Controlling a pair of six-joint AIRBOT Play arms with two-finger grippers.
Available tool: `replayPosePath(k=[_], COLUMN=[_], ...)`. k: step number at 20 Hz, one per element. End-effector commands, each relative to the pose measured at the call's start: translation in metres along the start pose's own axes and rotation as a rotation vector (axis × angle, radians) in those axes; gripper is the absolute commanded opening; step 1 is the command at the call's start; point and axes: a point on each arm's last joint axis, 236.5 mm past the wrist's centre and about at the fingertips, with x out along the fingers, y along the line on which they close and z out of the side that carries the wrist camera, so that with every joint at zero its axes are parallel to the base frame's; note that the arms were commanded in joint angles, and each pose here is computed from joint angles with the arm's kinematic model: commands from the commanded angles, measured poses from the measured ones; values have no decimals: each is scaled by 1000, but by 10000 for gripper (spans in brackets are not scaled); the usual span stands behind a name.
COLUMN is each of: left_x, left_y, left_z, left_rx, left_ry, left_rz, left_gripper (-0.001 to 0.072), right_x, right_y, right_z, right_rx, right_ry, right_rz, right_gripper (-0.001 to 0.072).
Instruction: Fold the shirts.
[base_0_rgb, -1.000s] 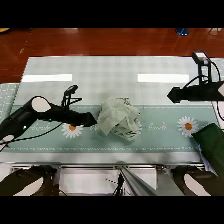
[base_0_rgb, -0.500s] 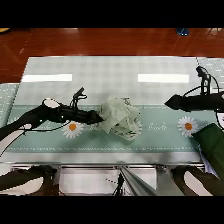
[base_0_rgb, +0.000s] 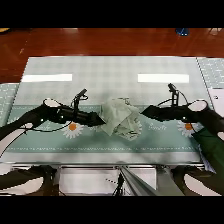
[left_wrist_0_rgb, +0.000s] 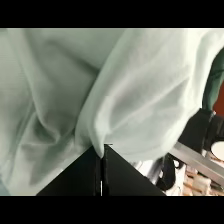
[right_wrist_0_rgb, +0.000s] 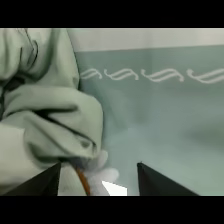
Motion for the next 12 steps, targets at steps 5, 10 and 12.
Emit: replayPosePath(k=[5,10,12], left_x=[0,-25,-67], left_y=[-6,-22,-52], left_z=[-7,17,45], left_rx=[8,77,164], left_ry=[30,-55,-174], left_rz=[-28,-40,-61], left_gripper=[20,18,18], right_x=[62,33,-9], right_y=[18,40,49], right_z=[4,44,69], right_rx=[96,-2,-99], right_ry=[-77,-183,-252], right_rz=[41,91,103], right_gripper=[416,22,22])
